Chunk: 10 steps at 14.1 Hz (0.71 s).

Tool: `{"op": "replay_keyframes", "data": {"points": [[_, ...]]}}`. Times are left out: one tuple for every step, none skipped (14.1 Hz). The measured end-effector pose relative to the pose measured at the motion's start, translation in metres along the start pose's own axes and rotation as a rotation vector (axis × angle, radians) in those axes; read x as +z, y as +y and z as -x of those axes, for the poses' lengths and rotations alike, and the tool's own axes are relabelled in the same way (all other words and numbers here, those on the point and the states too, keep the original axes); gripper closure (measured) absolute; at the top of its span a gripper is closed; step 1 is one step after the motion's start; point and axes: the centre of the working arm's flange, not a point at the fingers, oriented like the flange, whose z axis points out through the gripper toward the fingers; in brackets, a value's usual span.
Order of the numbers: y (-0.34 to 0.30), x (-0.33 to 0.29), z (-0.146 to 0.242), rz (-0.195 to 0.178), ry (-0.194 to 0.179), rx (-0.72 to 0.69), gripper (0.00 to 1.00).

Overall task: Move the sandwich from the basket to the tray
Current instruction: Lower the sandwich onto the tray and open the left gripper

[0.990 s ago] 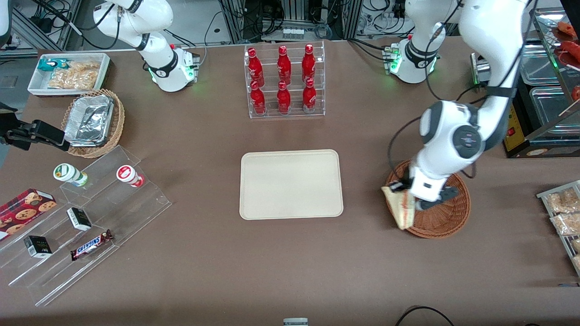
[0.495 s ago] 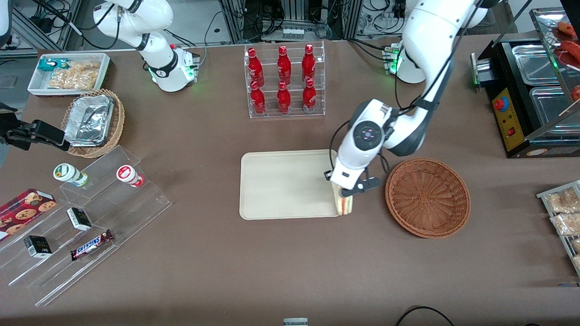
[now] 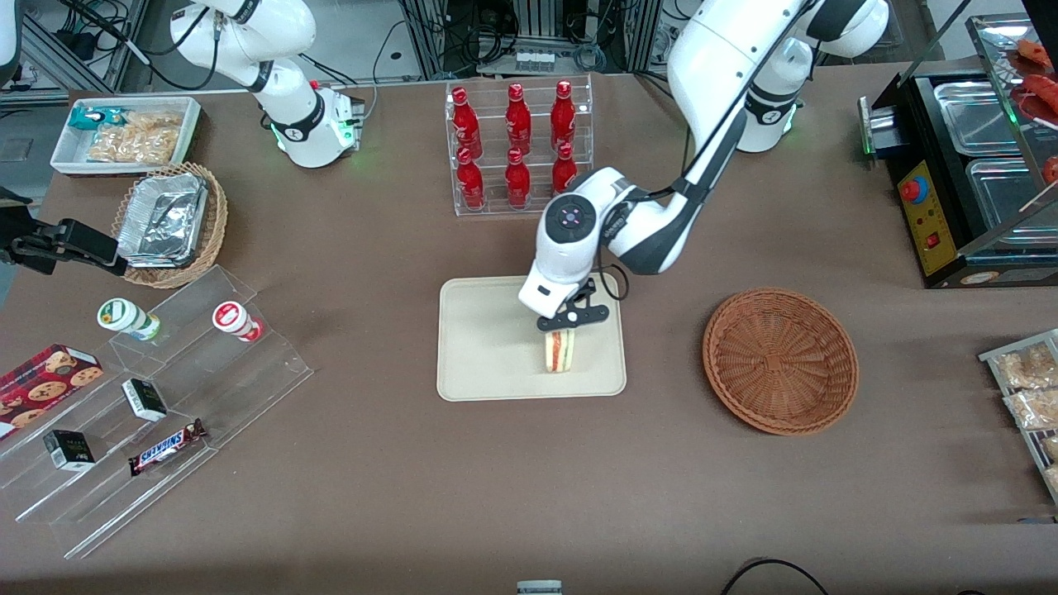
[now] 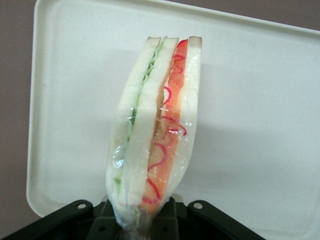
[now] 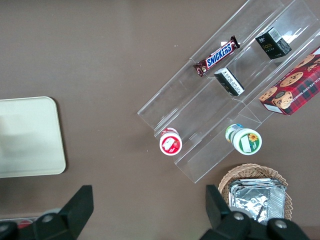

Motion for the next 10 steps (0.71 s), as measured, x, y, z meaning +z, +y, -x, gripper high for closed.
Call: {"op": "replay_keyframes", "data": {"points": [[0.006,0.004,0.004,-0.007,0.009,0.000,0.80],[0.012,0.008,0.009,-0.012,0.010,-0.001,0.80],[0.017,0.013,0.011,-0.018,0.007,-0.001,0.74],[0.020,0.016,0.011,-0.025,0.003,-0.002,0.66],[0.021,0.016,0.010,-0.031,0.000,-0.003,0.66],[0.022,0.016,0.009,-0.032,0.000,-0.005,0.60],[0.021,0.015,0.007,-0.036,0.000,-0.008,0.52],[0.020,0.013,0.003,-0.047,-0.001,-0.015,0.41],[0.018,0.008,-0.004,-0.060,0.000,-0.024,0.33],[0.015,-0.002,-0.014,-0.078,0.003,-0.039,0.21]]}}
